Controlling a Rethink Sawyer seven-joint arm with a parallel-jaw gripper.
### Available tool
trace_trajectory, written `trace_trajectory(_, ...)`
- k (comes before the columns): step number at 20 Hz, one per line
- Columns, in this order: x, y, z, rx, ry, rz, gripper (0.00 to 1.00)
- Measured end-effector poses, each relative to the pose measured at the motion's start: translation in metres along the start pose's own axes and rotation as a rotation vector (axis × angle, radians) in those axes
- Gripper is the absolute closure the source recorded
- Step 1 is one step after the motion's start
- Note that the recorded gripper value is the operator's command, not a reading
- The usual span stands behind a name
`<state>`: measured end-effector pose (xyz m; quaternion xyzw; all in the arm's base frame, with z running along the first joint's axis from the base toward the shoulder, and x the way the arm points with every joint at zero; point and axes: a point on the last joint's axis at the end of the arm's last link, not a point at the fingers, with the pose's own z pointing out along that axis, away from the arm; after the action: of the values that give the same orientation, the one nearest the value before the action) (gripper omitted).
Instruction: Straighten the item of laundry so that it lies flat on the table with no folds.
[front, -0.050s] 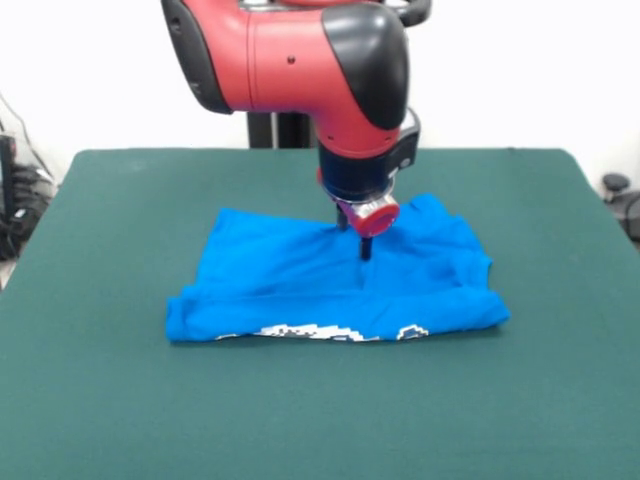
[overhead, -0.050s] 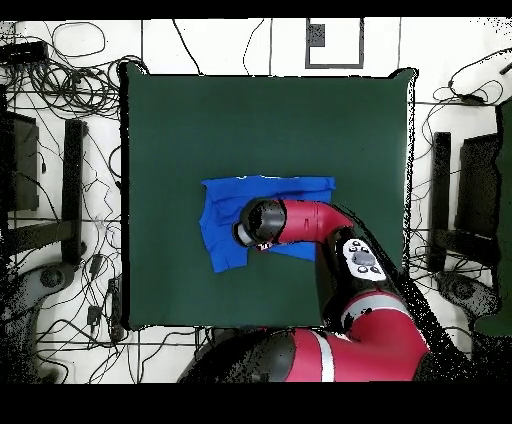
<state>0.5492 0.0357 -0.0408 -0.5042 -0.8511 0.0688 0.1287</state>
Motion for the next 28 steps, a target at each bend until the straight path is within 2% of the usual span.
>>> trace_trajectory(9,0.016,-0.021,0.008,0.042,0.016,-0.026,0.0)
trace_trajectory(14,0.016,-0.022,0.005,0.047,0.016,-0.027,0.0)
trace_trajectory(24,0.016,-0.016,-0.005,0.121,0.036,-0.033,0.0)
trace_trajectory(28,0.015,-0.015,-0.006,0.127,0.037,-0.032,0.0)
